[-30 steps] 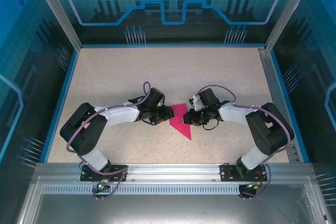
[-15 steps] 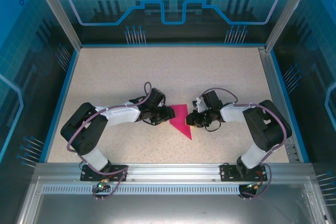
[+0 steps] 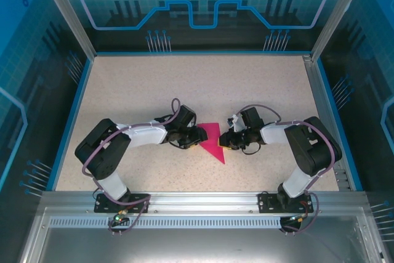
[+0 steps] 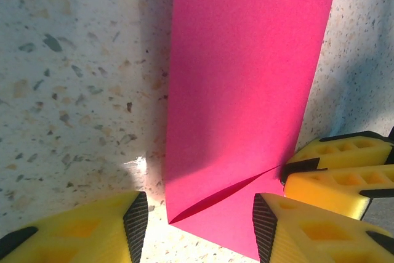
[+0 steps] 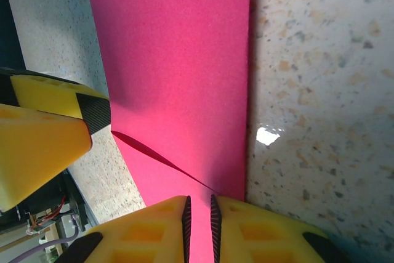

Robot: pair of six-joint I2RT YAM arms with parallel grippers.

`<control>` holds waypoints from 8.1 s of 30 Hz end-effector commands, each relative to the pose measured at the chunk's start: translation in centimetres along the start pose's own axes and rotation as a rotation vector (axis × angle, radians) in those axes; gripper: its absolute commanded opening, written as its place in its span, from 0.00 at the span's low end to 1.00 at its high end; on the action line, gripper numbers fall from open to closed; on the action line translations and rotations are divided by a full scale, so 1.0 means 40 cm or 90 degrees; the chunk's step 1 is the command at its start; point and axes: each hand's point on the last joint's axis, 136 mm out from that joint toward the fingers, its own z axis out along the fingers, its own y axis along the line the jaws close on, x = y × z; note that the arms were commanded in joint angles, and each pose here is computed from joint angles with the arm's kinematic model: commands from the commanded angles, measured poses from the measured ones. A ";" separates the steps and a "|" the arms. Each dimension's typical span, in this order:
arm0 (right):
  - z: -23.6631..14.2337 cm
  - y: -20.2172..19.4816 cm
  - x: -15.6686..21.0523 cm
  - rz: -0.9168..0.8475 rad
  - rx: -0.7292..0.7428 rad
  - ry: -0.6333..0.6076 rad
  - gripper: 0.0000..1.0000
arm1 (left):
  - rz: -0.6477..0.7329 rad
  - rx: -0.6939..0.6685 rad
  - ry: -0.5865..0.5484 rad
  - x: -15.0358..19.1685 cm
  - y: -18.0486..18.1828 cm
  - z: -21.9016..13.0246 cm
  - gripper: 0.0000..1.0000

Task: Fold a paper plane with a square sheet of paper (pick it up from the middle)
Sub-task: Fold the wing for the fifth time at the center of the table.

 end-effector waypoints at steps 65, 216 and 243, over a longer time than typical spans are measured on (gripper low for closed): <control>-0.136 0.054 0.024 -0.304 0.247 -0.236 0.56 | 0.033 0.057 -0.021 -0.036 -0.108 -0.009 0.00; 0.094 0.065 -0.018 -0.085 -0.064 -0.090 0.08 | 0.034 0.126 -0.090 -0.092 -0.089 0.007 0.52; 0.112 -0.026 -0.003 0.095 -0.007 -0.086 0.02 | 0.063 0.138 -0.152 -0.093 -0.090 -0.076 0.57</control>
